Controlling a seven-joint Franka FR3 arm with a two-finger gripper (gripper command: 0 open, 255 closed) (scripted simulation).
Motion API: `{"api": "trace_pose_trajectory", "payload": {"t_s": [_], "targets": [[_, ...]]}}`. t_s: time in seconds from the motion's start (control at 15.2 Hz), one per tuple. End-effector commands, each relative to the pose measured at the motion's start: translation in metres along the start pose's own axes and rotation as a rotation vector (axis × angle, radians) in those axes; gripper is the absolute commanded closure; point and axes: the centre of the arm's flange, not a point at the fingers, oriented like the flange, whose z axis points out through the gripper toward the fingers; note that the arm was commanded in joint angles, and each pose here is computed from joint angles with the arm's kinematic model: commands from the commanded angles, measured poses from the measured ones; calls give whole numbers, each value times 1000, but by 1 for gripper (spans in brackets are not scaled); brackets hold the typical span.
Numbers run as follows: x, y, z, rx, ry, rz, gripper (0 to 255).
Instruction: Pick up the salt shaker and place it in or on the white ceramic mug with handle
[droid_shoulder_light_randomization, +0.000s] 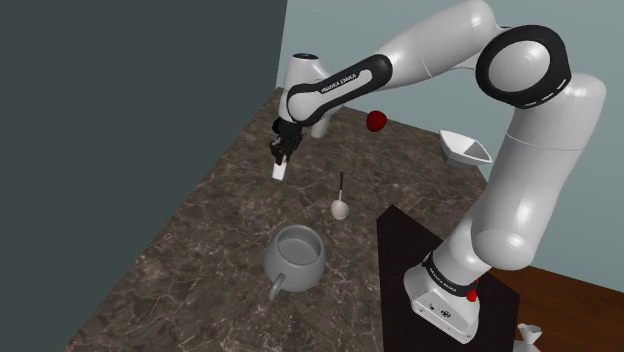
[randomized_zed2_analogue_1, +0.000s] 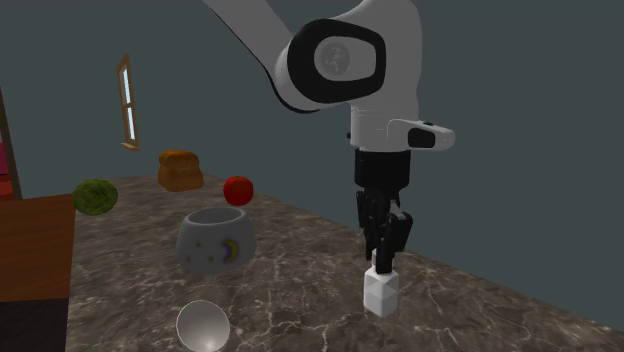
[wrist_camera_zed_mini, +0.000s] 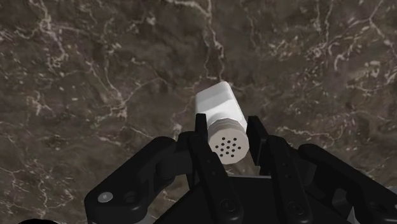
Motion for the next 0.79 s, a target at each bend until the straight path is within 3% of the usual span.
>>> {"api": "trace_pose_trajectory", "payload": {"t_s": [0.0, 0.73], "targets": [[0, 0, -8, 0, 0, 0, 255], [1, -1, -66, 0, 0, 0, 255]]}}
